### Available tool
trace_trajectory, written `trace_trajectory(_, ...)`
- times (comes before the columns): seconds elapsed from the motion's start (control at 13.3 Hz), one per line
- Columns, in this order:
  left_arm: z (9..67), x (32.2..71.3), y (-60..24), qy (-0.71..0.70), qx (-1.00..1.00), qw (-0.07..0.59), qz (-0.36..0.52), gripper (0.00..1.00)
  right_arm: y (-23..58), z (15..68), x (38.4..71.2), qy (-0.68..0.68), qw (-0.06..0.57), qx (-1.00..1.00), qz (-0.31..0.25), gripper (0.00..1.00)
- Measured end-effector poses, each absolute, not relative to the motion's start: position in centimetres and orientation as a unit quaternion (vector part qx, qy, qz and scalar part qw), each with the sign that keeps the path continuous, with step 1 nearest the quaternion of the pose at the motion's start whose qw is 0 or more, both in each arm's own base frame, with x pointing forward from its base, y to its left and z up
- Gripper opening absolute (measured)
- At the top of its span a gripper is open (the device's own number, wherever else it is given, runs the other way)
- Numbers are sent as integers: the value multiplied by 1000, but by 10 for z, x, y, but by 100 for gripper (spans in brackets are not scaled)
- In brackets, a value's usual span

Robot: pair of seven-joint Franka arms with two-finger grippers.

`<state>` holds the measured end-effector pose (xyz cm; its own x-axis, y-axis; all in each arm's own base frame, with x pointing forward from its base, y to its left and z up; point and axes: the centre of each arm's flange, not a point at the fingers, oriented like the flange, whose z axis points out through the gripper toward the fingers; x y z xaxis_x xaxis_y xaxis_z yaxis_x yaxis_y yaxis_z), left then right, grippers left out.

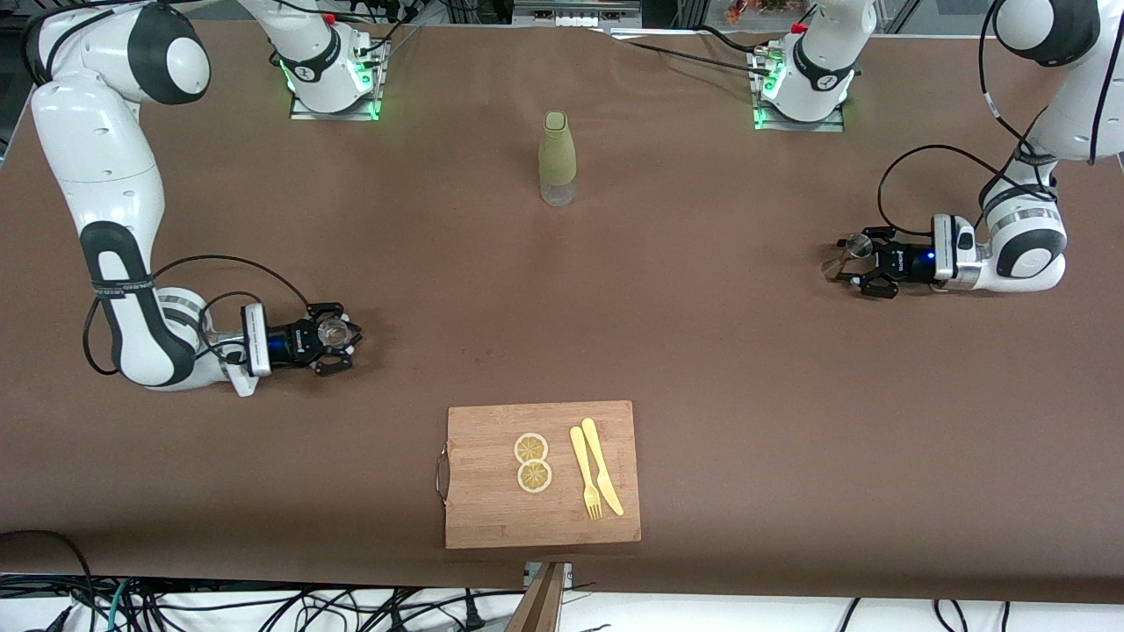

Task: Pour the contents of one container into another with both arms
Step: 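Lift the beaker with the right gripper while the left gripper lifts the jigger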

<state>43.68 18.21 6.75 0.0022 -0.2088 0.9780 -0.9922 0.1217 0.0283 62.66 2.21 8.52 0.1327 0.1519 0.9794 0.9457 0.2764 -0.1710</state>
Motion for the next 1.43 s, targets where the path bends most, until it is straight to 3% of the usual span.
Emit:
trace_trajectory(0.15, 67, 435, 183, -576, 521, 480, 407, 69, 59, 98, 626, -557, 608, -467, -320, 14)
trace_trajectory(0.45, 67, 433, 183, -576, 520, 483, 406, 57, 131, 131, 639, -589, 620, -426, -297, 14)
trace_trajectory(0.53, 67, 433, 183, -575, 519, 484, 407, 48, 149, 135, 638, -592, 624, -415, -296, 14)
trace_trajectory(0.75, 68, 433, 182, -573, 516, 488, 409, 46, 187, 147, 636, -592, 634, -414, -277, 14)
trace_trajectory(0.9, 69, 433, 181, -572, 514, 490, 411, 23, 211, 162, 641, -595, 631, -420, -268, 14)
trace_trajectory(1.43, 69, 430, 186, -568, 517, 488, 414, 21, 272, 235, 656, -582, 622, -456, -255, 14)
